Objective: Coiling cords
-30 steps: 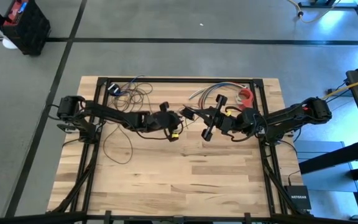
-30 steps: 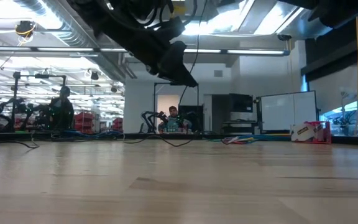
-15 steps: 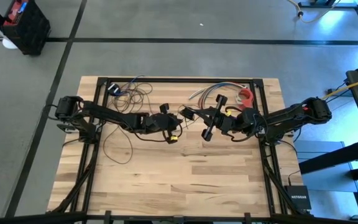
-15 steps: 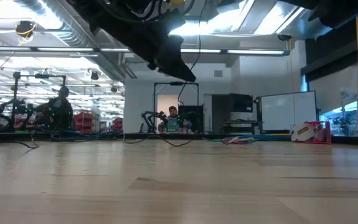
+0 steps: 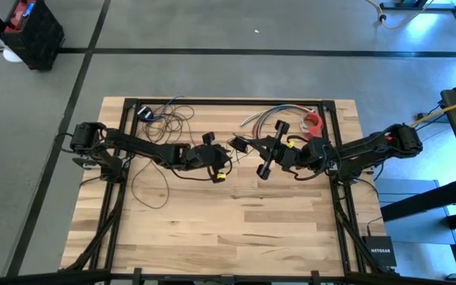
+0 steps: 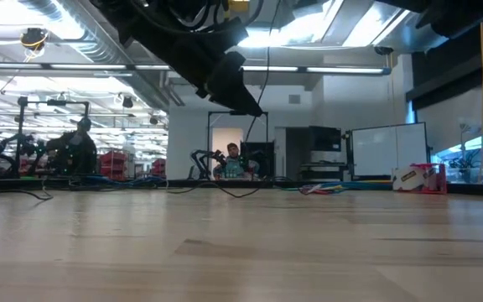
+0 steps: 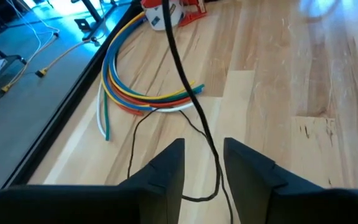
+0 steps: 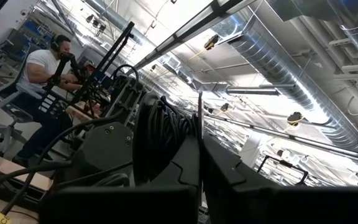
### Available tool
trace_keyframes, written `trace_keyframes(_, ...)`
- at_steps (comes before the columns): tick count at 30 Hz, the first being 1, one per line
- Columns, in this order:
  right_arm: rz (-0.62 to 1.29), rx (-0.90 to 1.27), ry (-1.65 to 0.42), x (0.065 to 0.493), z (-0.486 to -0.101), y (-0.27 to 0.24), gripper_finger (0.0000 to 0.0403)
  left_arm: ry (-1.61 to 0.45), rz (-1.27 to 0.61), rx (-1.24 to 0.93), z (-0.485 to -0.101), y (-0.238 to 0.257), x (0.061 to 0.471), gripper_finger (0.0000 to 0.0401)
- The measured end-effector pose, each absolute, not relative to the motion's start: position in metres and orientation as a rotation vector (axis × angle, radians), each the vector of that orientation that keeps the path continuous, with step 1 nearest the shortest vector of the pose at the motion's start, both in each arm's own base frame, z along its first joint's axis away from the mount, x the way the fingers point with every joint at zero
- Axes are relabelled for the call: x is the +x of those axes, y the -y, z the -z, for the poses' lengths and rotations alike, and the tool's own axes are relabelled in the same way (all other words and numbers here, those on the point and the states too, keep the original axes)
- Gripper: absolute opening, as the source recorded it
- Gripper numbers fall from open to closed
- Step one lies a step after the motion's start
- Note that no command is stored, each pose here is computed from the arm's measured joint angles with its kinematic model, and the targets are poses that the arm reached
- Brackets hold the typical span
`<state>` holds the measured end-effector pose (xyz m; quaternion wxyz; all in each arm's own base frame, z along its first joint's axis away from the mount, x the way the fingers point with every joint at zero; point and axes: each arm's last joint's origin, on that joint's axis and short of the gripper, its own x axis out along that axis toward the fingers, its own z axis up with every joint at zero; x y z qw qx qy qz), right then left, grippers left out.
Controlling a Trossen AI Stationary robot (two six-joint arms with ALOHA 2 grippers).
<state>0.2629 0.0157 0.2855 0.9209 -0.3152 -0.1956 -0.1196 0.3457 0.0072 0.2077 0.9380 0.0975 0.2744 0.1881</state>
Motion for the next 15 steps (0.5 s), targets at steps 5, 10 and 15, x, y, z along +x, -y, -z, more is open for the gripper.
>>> trace_keyframes(5,0.246,-0.648,0.402,0.2629,-0.2855,-0.0157,0.0007,-0.562,-0.383,0.205,-0.2077,-0.0073,0.3457,0.0093)
trace_keyframes(10,0.246,-0.648,0.402,0.2628,-0.2855,-0.0157,0.0007,-0.565,-0.377,0.226,-0.2077,-0.0073,0.3457,0.0038)
trace_keyframes(15,0.246,-0.648,0.402,0.2629,-0.2855,-0.0157,0.0007,-0.554,-0.38,0.23,-0.2089,-0.0082,0.3464,0.0008)
